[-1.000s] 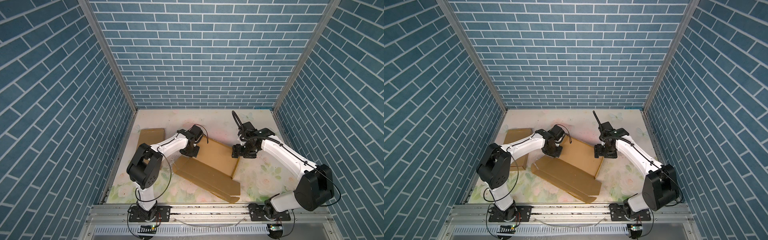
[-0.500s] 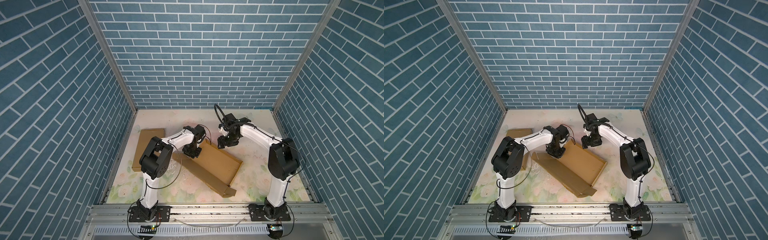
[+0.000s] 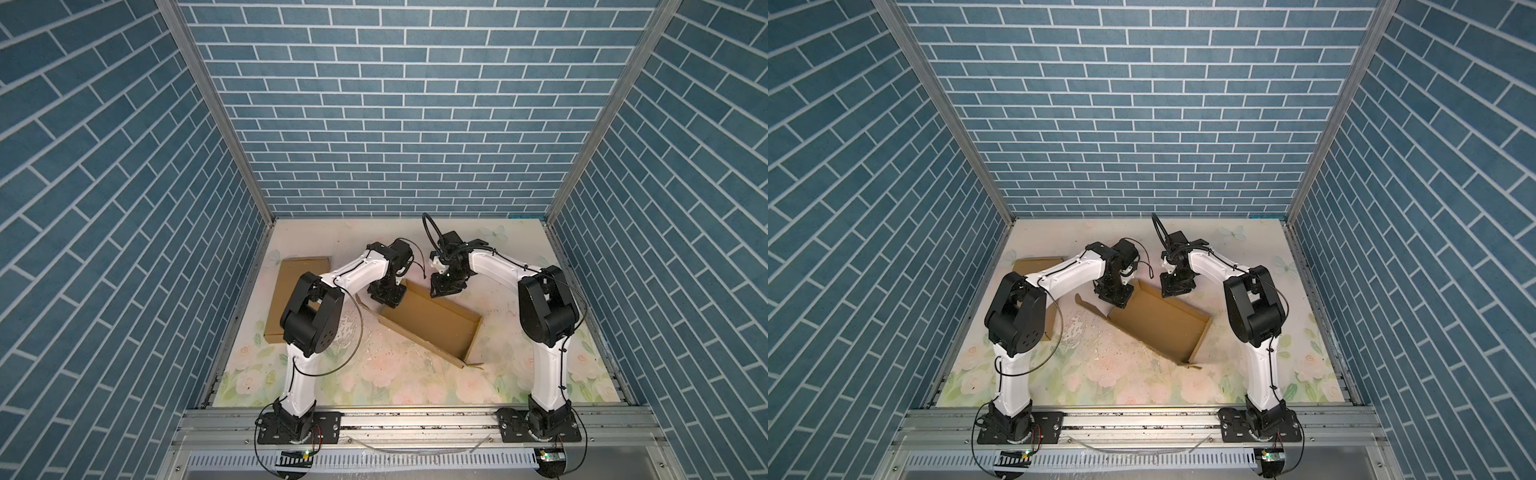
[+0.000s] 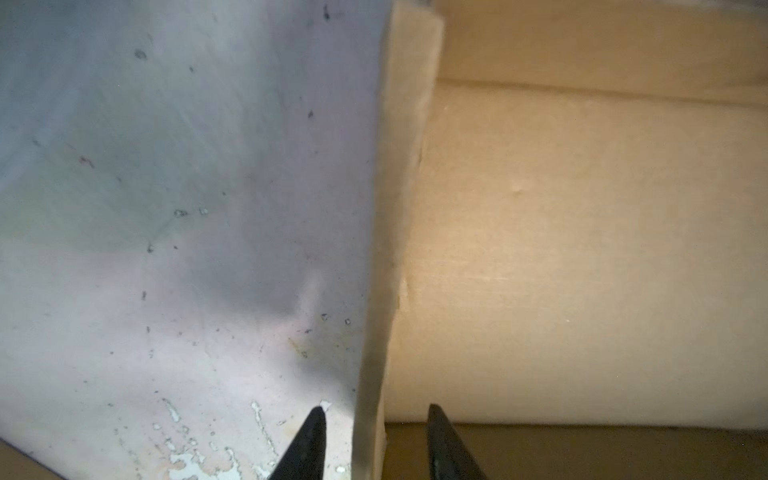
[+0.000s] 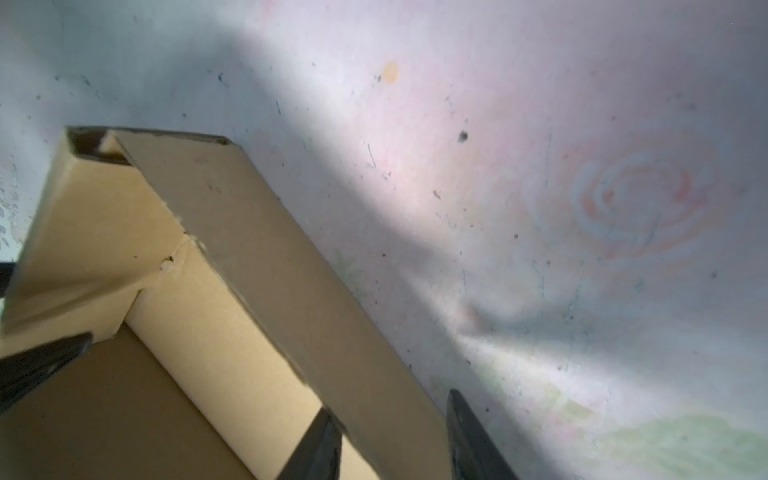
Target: Fold the paper box
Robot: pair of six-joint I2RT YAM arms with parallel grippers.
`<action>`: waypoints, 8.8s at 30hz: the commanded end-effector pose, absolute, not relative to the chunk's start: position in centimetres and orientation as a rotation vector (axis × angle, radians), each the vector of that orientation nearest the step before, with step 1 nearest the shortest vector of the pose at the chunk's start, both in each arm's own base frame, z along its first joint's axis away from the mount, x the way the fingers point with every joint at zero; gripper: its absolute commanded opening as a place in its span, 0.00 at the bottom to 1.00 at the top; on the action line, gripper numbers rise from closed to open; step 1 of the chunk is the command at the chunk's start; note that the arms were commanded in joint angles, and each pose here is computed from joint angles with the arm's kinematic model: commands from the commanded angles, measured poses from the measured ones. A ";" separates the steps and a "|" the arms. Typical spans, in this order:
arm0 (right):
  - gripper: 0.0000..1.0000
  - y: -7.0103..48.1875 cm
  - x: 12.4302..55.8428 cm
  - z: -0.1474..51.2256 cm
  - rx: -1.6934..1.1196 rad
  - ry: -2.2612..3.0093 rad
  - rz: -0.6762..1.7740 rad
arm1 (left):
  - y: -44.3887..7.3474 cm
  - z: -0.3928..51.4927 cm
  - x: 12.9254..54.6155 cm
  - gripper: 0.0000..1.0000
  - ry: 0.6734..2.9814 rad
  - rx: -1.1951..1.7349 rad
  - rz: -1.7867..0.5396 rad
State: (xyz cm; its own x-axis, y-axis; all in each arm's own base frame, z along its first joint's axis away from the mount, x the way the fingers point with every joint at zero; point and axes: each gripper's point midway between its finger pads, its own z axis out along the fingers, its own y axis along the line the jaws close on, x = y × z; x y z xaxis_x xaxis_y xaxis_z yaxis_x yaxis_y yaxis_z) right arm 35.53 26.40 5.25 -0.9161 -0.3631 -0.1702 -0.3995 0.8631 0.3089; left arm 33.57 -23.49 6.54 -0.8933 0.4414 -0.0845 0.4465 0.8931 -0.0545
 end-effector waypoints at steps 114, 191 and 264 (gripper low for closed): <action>0.27 15.4 41.1 5.1 -0.154 2.771 0.290 | -2.6 23.1 35.4 0.89 2.375 -0.153 -0.258; 0.00 14.0 43.1 20.3 -0.512 1.938 0.570 | -22.7 21.0 44.2 0.02 2.086 0.474 -0.626; 0.00 12.9 35.0 10.4 0.045 1.901 0.366 | -28.0 10.1 40.1 0.03 1.916 0.302 -0.746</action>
